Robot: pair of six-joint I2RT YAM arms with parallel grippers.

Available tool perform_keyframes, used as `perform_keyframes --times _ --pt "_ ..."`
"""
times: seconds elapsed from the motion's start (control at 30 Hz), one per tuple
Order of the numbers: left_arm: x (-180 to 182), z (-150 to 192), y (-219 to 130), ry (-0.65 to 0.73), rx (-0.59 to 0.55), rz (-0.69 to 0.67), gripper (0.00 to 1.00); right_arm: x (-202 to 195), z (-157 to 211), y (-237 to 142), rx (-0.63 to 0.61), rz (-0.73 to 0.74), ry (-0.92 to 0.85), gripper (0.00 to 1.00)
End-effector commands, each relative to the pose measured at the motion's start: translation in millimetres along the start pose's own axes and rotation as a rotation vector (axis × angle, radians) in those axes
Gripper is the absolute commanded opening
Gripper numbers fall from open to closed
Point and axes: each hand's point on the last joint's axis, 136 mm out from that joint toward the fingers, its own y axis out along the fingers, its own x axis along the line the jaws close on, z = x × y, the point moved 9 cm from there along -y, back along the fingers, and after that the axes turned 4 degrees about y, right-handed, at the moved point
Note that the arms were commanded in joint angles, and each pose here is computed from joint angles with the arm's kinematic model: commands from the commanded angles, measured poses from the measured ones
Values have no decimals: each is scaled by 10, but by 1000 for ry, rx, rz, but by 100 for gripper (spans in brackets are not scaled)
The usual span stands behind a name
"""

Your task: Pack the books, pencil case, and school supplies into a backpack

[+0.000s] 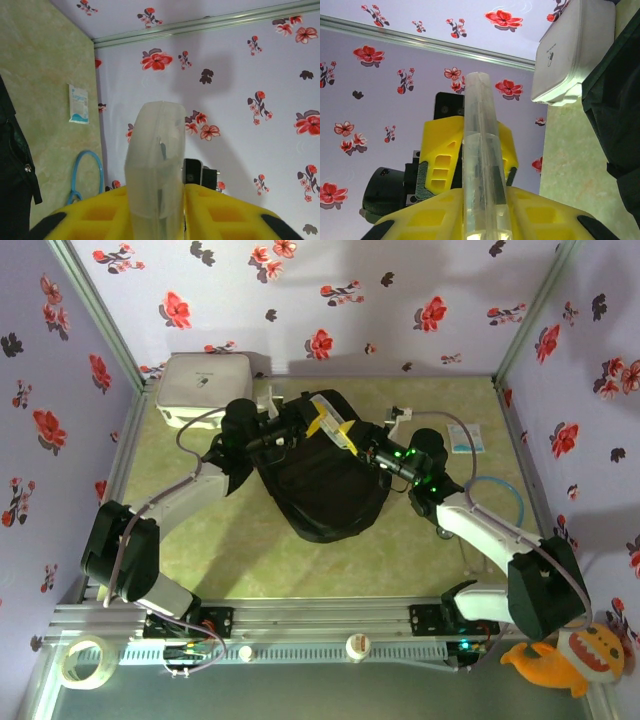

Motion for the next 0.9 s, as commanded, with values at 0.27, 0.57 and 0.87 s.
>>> perform_keyframes --times 0.27,0.57,0.87 --pt "303 -18 -550 180 -19 -378 74 -162 41 -208 -49 185 -98 24" --pt "735 -160 -520 463 131 -763 71 -438 84 -363 -51 414 -165 24" --pt "998 -223 -101 937 512 -979 51 -485 101 -382 -44 434 -165 24"
